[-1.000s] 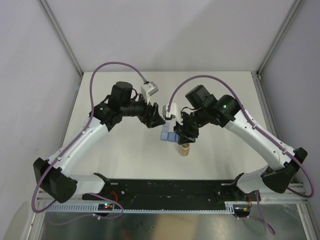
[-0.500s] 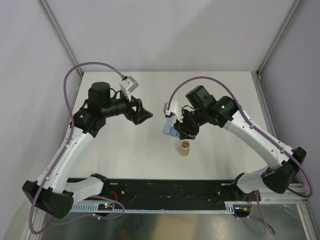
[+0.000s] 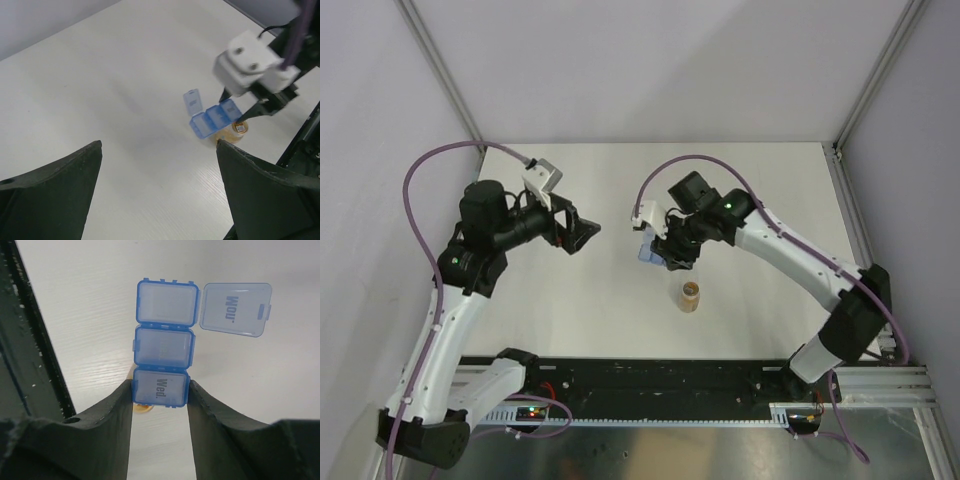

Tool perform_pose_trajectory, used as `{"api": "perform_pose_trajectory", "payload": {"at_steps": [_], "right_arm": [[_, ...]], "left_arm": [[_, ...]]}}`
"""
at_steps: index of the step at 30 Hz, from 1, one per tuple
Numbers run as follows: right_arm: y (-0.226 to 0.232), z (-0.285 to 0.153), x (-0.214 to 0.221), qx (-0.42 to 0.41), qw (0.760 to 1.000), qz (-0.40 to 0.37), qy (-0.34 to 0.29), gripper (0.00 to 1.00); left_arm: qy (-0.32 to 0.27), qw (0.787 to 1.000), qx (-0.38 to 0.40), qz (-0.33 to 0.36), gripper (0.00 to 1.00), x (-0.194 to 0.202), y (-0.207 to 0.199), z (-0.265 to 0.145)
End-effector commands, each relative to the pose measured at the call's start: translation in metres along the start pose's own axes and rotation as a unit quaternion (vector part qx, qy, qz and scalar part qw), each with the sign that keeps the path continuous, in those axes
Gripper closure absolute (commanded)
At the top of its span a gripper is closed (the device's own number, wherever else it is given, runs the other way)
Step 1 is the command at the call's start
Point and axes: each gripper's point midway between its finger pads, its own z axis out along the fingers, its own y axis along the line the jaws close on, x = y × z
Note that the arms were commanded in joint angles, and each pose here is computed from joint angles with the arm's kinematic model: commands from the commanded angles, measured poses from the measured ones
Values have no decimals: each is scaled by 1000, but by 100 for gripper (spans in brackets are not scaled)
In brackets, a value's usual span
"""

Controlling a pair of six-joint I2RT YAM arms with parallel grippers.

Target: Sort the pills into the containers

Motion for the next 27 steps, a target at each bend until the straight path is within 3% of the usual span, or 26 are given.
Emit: {"api": "perform_pose_trajectory", "payload": {"at_steps": [1, 15, 27], "right_arm": [[-23, 32, -6, 15, 1000, 0, -7, 99], [-54, 121, 22, 12, 999, 28, 38, 94], [-60, 154, 52, 0, 996, 56, 64, 83]], "left_arm": [[-24, 999, -20, 30, 0, -9, 2, -12], [-38, 997, -38, 51, 0, -5, -1, -27], [-31, 998, -27, 44, 0, 2, -4, -25]]}}
